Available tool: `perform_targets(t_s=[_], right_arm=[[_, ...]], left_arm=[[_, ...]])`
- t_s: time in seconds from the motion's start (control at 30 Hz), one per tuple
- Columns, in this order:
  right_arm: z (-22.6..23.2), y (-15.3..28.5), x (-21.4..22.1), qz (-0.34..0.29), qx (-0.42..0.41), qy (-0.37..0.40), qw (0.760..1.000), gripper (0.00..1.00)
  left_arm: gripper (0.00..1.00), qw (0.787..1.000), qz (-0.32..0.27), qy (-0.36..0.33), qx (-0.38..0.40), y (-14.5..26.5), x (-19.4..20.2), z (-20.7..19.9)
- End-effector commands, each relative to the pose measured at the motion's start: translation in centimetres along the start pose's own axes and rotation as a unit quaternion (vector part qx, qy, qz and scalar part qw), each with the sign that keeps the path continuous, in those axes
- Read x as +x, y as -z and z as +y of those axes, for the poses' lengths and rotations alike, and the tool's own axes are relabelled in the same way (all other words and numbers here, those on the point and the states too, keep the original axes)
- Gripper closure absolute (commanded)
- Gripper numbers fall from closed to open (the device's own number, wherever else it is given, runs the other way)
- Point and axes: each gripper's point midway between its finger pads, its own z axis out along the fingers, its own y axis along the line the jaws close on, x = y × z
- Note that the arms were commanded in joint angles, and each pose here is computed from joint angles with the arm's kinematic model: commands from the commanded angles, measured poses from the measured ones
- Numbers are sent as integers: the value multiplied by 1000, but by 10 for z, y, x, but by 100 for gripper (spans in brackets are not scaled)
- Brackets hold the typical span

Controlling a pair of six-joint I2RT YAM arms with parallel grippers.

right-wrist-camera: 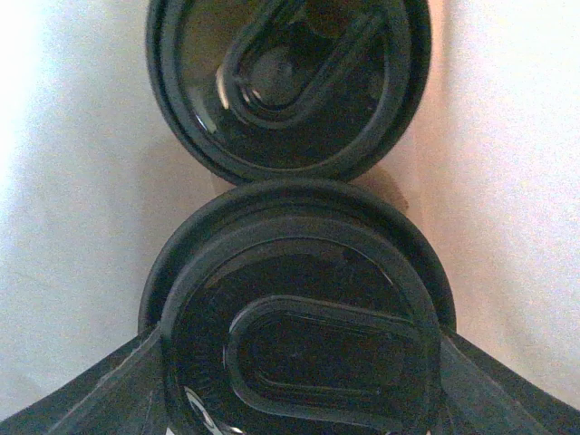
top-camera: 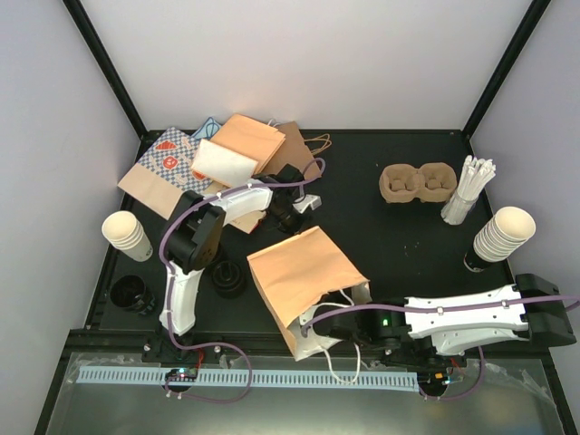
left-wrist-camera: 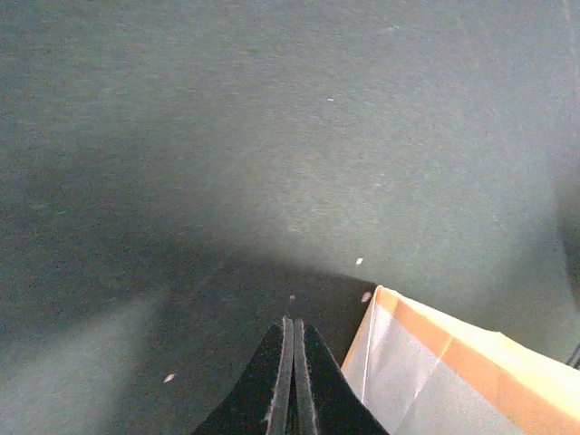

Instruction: Pack the takeout coffee

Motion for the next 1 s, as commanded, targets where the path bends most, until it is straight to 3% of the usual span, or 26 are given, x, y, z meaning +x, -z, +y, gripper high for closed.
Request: perform_targets(t_s=[0.0, 0.97], right_arm=[[-14, 3, -12, -12, 7, -13, 1000, 47], [-8, -11, 5, 27, -9, 5, 1000, 47]], left_arm=[[98, 998, 16, -31, 56, -11, 4, -22], [98, 989, 81, -58, 112, -27, 38, -58]])
